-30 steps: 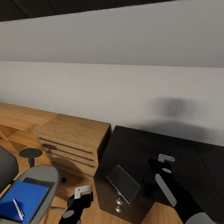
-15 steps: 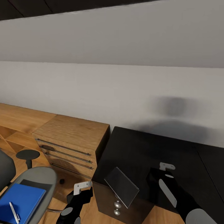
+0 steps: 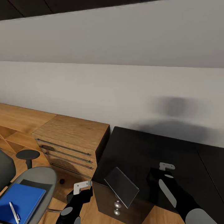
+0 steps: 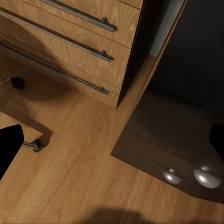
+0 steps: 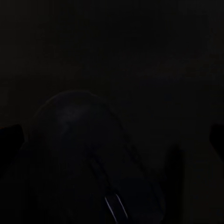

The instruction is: In the bedroom, organize the workspace by keeping the computer under the desk, ensuring the monitor is on the desk, placing the keyboard on the desk next to the monitor, placing the mouse on the desk next to the keyboard, moving the folder from the swivel chair onto the desk next to the mouse, stacking the notebook on top of the folder with the pen on top of the notebook, and positioning the swivel chair next to the desk.

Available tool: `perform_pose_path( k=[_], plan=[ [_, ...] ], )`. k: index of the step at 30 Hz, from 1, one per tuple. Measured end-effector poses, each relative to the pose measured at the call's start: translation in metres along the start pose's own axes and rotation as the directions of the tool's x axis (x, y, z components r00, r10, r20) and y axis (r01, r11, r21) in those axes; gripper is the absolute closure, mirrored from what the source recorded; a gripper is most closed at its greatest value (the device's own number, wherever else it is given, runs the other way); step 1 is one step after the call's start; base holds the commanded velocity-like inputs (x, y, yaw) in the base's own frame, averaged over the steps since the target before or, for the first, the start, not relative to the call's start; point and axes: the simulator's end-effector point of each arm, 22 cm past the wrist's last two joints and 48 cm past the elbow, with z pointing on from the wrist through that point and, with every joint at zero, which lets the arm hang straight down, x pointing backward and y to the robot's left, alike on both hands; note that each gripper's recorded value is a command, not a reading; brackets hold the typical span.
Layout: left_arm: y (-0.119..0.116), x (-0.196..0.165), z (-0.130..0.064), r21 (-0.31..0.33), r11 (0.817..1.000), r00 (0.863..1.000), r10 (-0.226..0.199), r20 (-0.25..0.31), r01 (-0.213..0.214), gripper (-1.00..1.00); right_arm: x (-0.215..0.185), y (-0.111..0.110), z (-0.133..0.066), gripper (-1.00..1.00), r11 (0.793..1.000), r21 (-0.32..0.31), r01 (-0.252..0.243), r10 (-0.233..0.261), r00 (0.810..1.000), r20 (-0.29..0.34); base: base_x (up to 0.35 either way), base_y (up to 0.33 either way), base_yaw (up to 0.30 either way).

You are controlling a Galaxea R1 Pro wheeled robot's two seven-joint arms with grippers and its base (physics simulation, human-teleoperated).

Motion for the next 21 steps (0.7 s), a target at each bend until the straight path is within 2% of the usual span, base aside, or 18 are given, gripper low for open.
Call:
perform_pose_path(
  k=[6, 14, 15, 21],
  plan=[
    [0.000, 0.000, 0.000, 0.000, 1.000, 1.000, 0.000, 0.000, 0.000, -1.00, 0.002, 0.009, 0.000, -1.00, 0.999, -0.039, -0.002, 0.002, 1.000, -0.009, 0.000, 0.000, 0.000],
    [0.000, 0.000, 0.000, 0.000, 1.000, 1.000, 0.000, 0.000, 0.000, -1.00, 0.004, 0.014, -0.001, -1.00, 0.998, -0.058, -0.001, 0.000, 1.000, -0.017, 0.000, 0.000, 0.000],
    [0.000, 0.000, 0.000, 0.000, 1.000, 1.000, 0.000, 0.000, 0.000, -1.00, 0.004, 0.014, -0.001, 1.00, 0.998, -0.059, -0.001, 0.000, 1.000, -0.018, 0.000, 0.000, 0.000],
    [0.000, 0.000, 0.000, 0.000, 1.000, 1.000, 0.000, 0.000, 0.000, -1.00, 0.005, 0.014, -0.001, 1.00, 0.998, -0.060, 0.001, -0.002, 1.000, -0.023, 0.000, 0.000, 0.000]
  ],
)
